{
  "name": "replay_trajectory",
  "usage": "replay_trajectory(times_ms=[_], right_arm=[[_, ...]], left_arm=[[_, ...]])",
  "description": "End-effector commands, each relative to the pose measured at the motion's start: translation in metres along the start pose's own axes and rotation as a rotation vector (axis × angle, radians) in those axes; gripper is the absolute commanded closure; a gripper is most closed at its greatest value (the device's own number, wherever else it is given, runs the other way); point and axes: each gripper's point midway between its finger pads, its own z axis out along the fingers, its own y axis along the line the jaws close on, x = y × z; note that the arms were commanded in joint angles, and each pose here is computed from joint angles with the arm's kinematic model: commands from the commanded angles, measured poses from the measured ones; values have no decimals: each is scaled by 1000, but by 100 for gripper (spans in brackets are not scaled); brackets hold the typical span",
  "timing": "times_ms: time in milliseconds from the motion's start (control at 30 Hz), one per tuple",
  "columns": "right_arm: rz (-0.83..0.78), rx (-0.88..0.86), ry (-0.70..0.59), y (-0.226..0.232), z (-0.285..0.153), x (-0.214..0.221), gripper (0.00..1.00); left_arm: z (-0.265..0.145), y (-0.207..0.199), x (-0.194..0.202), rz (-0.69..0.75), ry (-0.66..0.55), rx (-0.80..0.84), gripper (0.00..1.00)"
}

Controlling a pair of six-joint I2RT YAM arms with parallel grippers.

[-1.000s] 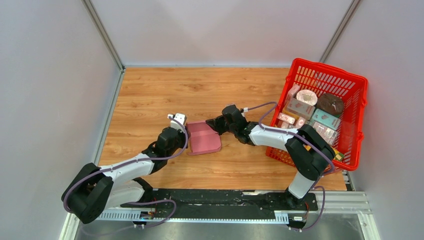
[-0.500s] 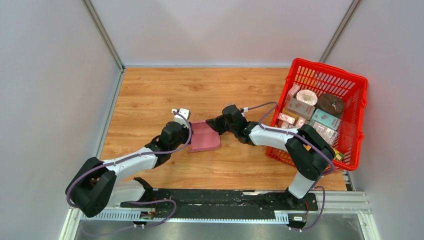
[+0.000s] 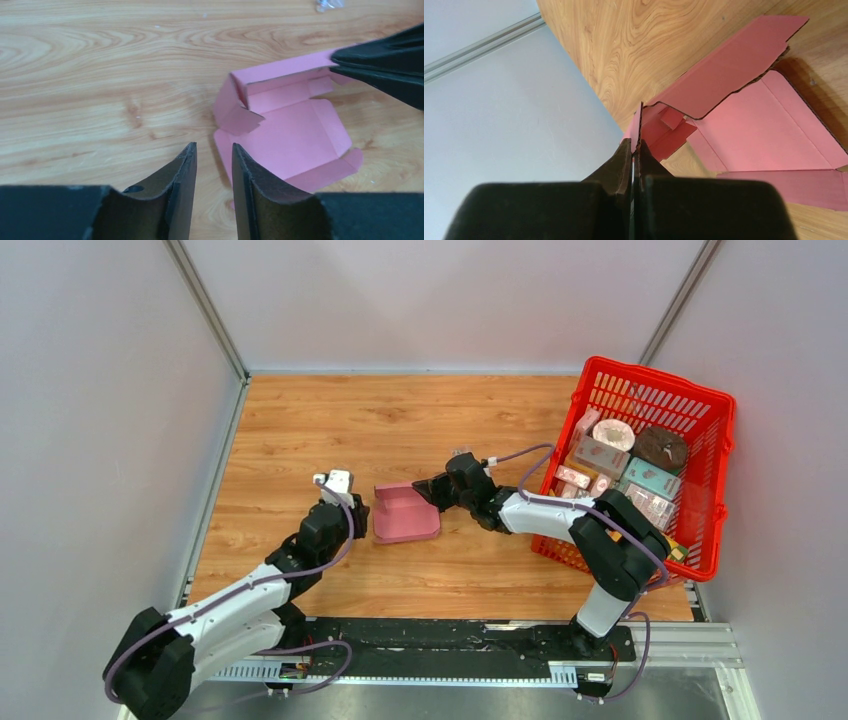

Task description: Fold the paper box

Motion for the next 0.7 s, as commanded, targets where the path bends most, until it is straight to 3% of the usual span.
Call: replay_trajectory(times_ms=[0,300,667], right_arm=[[-13,3,-6,-5,-3,-2,100],[-19,28,-13,-14,2,-3,100],[-69,54,-25,-38,5,-7,100]], left_arm=[[-7,26,-9,-44,-60,-143,58],[22,-5,-16,30,-35,-25,55],[24,-17,-14,38,-64,54,55]])
